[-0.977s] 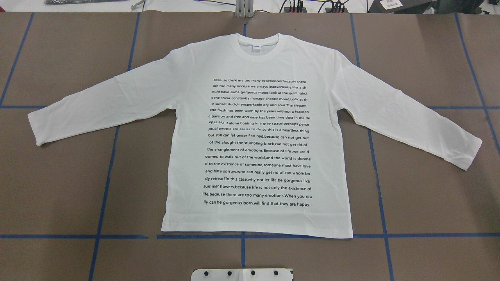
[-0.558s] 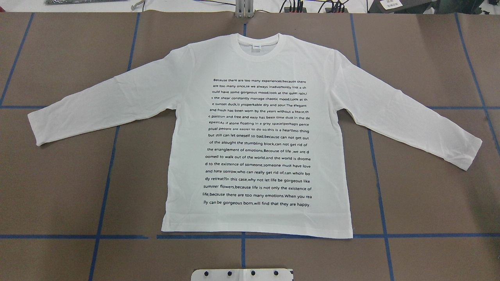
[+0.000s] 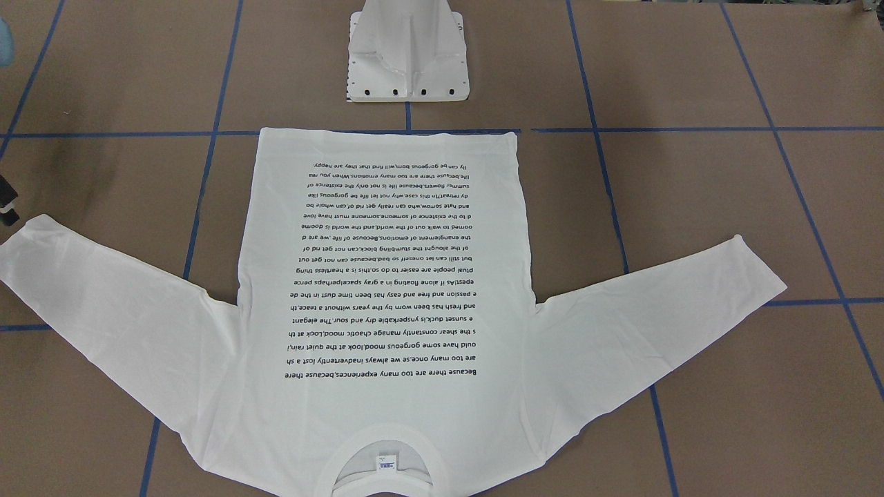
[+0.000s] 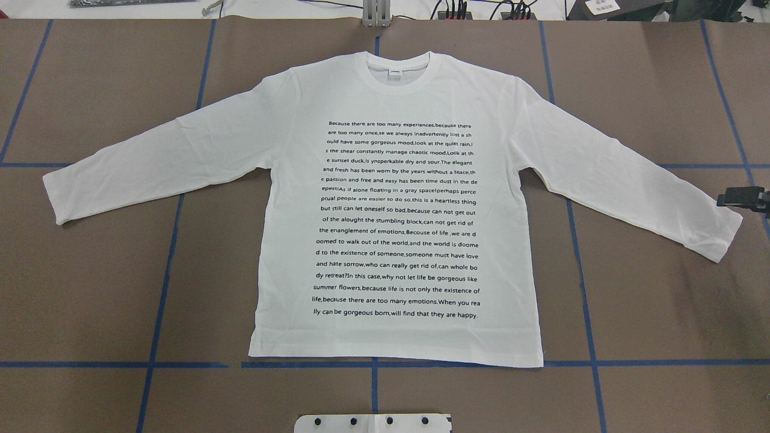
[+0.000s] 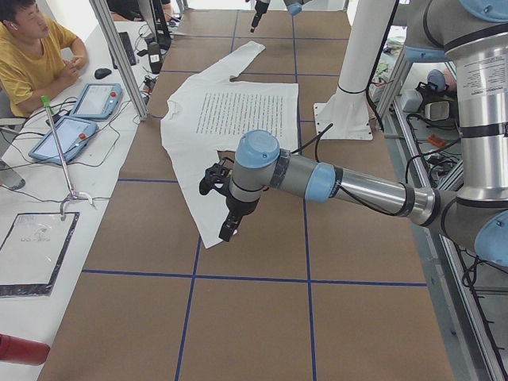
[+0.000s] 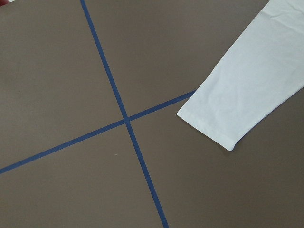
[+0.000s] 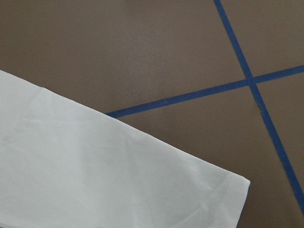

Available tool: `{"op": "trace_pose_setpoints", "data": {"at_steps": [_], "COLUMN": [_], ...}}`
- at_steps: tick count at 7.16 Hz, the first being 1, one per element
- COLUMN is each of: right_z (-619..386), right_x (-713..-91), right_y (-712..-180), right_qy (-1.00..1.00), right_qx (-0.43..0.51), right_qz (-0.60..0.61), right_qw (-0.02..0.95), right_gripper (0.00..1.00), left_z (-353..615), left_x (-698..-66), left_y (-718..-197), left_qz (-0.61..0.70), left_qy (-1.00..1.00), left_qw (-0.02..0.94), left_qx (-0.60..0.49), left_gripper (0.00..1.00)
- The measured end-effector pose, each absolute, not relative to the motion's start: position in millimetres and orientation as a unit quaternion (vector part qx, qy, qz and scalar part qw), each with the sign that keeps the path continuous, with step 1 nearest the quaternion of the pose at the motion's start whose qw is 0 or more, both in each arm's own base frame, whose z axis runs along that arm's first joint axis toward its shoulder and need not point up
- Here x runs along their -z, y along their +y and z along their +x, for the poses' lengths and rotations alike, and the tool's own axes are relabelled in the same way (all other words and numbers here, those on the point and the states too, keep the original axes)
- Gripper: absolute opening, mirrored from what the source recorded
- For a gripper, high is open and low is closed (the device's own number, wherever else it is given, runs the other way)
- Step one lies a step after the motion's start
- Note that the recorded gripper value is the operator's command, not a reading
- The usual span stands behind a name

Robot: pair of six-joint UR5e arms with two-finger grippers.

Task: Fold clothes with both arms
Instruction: 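Lower the right gripper to the cuff of the sleeve nearest it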

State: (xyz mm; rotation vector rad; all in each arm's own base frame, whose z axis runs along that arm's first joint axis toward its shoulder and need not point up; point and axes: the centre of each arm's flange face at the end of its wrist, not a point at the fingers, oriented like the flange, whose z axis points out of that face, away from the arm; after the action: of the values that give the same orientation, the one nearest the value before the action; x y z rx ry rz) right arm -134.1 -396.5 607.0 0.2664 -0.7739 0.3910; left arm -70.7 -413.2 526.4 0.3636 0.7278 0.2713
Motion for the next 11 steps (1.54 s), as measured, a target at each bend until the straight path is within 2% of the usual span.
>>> {"op": "trace_pose_setpoints", "data": {"at_steps": [2, 3, 7, 8, 9, 10, 11], "right_z": [-156.0, -159.9, -171.4, -170.1, -168.8, -168.8, -169.9], "right_x": [-647.6, -656.9, -672.3, -676.2, -679.0, -680.0, -680.2], "right_y": [-388.6, -384.6, -365.2, -360.5, -357.2, -355.7, -354.9], "right_qy": [-0.37, -0.373, -0.368, -0.365, -0.362, -0.361, -0.362], "right_qx": [-0.191, -0.192, -0.176, -0.174, -0.174, -0.173, -0.171], "right_qz": [0.146, 0.147, 0.135, 0.131, 0.129, 0.127, 0.127], "right_qw": [0.897, 0.896, 0.903, 0.905, 0.907, 0.907, 0.908], "right_gripper": [0.75, 0.71, 0.71, 0.61, 0.38, 0.25, 0.18], "left_z": [-70.6, -70.6, -70.4, -70.4, -70.4, -70.4, -70.4], "left_x": [-528.2, -528.6, -533.1, -533.5, -533.8, -534.7, -535.9], "left_y": [-411.6, -411.3, -407.1, -407.0, -406.9, -406.3, -405.3], "left_qz": [0.174, 0.174, 0.169, 0.169, 0.169, 0.168, 0.167], "left_qy": [0.354, 0.354, 0.355, 0.355, 0.355, 0.355, 0.355], "left_qw": [0.909, 0.91, 0.91, 0.91, 0.91, 0.91, 0.911], "left_qx": [-0.131, -0.131, -0.129, -0.129, -0.129, -0.129, -0.13], "left_gripper": [1.0, 1.0, 1.0, 1.0, 1.0, 1.0, 1.0]}}
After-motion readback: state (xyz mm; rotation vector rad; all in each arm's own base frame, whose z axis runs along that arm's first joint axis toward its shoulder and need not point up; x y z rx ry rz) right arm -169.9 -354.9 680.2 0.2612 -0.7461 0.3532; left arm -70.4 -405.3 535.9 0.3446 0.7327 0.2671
